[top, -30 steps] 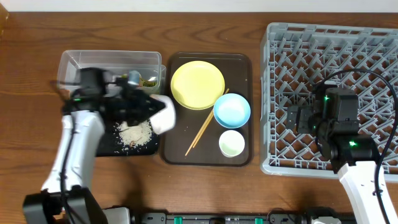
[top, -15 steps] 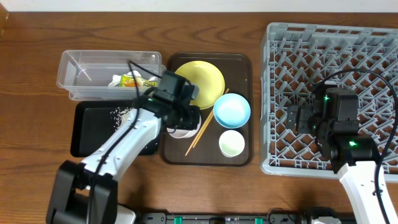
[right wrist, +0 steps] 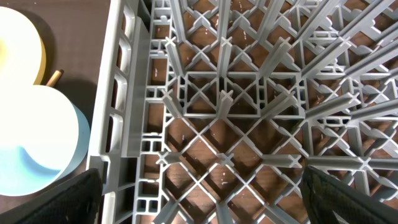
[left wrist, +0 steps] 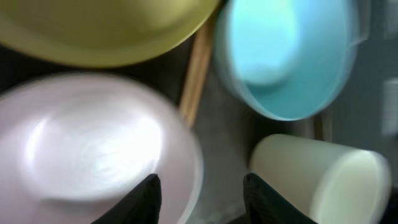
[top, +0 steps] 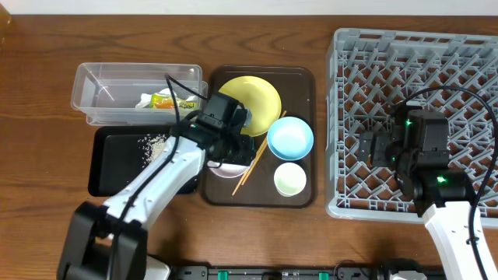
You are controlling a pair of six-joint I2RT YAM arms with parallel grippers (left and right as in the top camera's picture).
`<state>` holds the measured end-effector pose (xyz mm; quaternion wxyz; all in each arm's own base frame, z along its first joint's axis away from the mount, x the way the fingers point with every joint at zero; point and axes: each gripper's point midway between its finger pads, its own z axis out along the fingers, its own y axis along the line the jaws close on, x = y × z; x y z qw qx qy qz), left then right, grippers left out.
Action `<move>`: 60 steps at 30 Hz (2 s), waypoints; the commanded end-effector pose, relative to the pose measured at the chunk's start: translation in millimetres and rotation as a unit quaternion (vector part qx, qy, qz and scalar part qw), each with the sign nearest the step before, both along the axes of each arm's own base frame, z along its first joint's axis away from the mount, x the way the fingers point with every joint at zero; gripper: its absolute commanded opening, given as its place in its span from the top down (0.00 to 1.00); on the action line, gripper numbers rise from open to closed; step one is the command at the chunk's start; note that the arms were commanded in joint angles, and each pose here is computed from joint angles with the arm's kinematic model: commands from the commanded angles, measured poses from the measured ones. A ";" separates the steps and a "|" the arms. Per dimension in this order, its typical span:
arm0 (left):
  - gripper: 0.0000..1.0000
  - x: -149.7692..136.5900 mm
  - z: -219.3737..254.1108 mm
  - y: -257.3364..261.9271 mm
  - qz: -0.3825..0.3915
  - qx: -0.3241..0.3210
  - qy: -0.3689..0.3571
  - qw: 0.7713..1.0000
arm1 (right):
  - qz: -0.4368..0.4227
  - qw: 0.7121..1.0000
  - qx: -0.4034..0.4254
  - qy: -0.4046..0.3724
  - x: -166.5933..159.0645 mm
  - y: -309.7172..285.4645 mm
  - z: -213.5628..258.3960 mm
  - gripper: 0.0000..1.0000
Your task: Sort waste into correct bins and load items into the dishwasher rack
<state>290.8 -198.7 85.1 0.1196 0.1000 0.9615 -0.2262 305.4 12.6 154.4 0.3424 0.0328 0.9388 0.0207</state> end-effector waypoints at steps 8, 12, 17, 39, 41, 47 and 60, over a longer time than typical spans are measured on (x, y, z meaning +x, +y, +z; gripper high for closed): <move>0.50 -10.5 35.1 -34.9 -0.057 -0.025 -0.051 0.997 | 0.000 1.000 0.005 -0.013 3.9 3.2 9.9 0.01; 0.50 -25.3 19.1 -50.6 -0.086 -0.013 -0.032 0.996 | 0.000 1.000 0.005 -0.011 3.2 3.2 9.2 0.01; 0.50 -39.5 -2.3 -63.1 -0.109 0.001 -0.003 0.994 | 0.001 1.000 0.005 -0.011 3.1 3.2 9.1 0.01; 0.94 -6.9 44.1 -33.9 -0.012 -0.070 -0.012 0.997 | 0.013 0.996 0.021 -0.086 28.9 10.5 36.1 0.02; 0.94 12.4 62.1 -23.2 0.025 -0.117 -0.022 0.993 | 0.039 0.993 0.046 -0.097 32.1 23.0 41.1 0.02; 0.94 66.6 91.5 4.1 0.132 -0.267 0.010 0.955 | 0.182 0.967 0.161 -0.071 20.5 83.5 37.2 0.06; 0.94 61.3 111.0 -44.3 0.062 -0.432 0.164 0.885 | 0.420 0.848 0.317 -0.064 6.0 167.5 31.8 0.01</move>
